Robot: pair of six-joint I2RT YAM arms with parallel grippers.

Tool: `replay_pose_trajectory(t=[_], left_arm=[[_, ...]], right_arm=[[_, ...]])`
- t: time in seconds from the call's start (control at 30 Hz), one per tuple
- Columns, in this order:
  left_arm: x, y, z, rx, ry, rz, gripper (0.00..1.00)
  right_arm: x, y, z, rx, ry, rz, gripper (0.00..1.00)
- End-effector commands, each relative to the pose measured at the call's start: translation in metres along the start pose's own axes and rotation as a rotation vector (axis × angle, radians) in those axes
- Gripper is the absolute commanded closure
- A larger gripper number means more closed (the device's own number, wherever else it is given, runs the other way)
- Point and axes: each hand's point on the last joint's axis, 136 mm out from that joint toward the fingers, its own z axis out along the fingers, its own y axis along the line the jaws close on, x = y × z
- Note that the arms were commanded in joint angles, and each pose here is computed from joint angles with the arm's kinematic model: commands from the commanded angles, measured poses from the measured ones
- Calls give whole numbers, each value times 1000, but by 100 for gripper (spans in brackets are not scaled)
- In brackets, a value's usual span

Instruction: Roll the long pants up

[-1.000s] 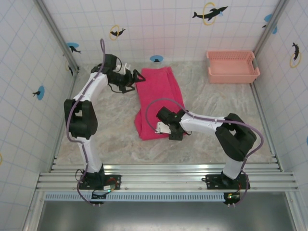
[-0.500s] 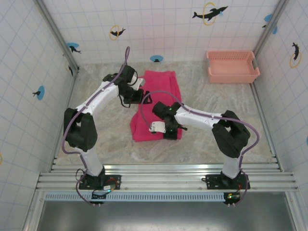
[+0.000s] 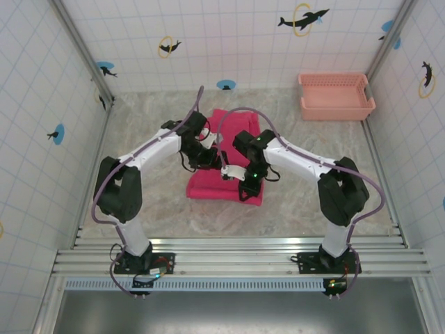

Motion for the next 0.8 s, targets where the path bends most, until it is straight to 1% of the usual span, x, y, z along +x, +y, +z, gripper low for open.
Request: replay_pose_trajectory(t=[0.0,0.07,0.17,0.23,0.37,0.47,0.63,0.7,0.73,0.77], left_arm=[[15,-44,-15,194,27,66,9],[29,-50,-8,288,72,30,14],[42,-60,1,417,131,-27,16],[51,-60,11,462,186,-62,16],[70,-46,35,454,305,-99,15],[75,-36,49,453,332,-120,18],[85,-25,68,473,369,-167,25],[88,-23,69,467,385,-167,25],[89,-20,70,450,394,-163,24],[87,-20,68,440,394,-151,20]], right_arm=[[-7,4,-4,-71,-40,29,89],[-7,1,-6,-68,-53,37,89],[-6,-5,-8,-55,-56,51,89],[-6,-8,-9,-49,-62,57,89],[-8,-12,-9,-54,-65,66,89],[-10,-17,-12,-58,-63,73,88],[-16,-36,-24,-55,-110,102,88],[-18,-44,-29,-55,-130,115,88],[-18,-49,-31,-52,-140,124,88],[-20,-55,-32,-55,-149,134,88]])
